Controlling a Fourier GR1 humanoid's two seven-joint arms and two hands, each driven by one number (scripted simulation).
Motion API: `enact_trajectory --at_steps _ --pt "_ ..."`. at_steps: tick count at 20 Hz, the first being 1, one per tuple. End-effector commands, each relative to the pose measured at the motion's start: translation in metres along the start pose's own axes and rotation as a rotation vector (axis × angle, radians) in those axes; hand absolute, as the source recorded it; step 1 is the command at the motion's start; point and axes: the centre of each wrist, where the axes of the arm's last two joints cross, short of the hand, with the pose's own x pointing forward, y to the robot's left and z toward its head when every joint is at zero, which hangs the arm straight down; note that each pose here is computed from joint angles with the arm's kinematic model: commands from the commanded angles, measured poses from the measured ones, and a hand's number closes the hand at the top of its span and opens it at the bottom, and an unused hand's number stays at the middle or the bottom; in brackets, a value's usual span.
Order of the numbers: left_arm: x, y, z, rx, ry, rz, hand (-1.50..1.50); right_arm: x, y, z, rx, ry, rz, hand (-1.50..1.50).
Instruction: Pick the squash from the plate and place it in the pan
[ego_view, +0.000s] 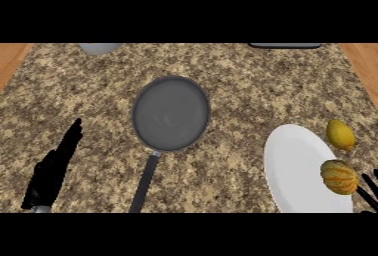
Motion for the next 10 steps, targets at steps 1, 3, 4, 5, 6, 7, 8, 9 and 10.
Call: enact_trajectory --at_steps 1,3,4,5,6,7,8,9,10 --pt "0.003 -0.015 -0.003 0.002 -0.003 0.005 0.0 0.019 -0.025 0.003 0.131 0.03 0.079 -1.5" --pt "0.006 -0.002 -0.014 -0.004 -0.01 -0.01 0.0 0.022 -0.014 -0.006 0.208 0.044 0.114 -1.5" --pt "0.004 0.005 -0.006 -0.005 0.001 -0.004 0.0 0.037 -0.035 -0.006 0.222 0.039 0.117 -1.5" --pt "0.012 -0.006 0.002 -0.032 0.009 -0.002 0.0 0.061 -0.028 -0.024 0.225 0.035 0.139 -1.5" --pt "0.014 -0.01 0.007 -0.014 -0.008 -0.015 0.0 0.073 -0.029 -0.026 0.245 0.023 0.151 -1.5" --pt "0.001 -0.014 -0.005 -0.009 -0.005 -0.005 0.0 0.07 -0.009 -0.034 0.281 0.053 0.173 -1.5" --pt "0.003 -0.014 -0.009 0.006 -0.004 -0.008 0.0 0.061 0.0 -0.034 0.27 0.061 0.179 -1.5" --pt "0.002 -0.005 -0.005 -0.023 0.009 -0.003 0.0 0.075 -0.006 -0.046 0.264 0.074 0.194 -1.5" --pt "0.022 0.012 -0.014 -0.011 -0.007 0.004 0.0 0.085 -0.02 -0.035 0.264 0.089 0.208 -1.5"
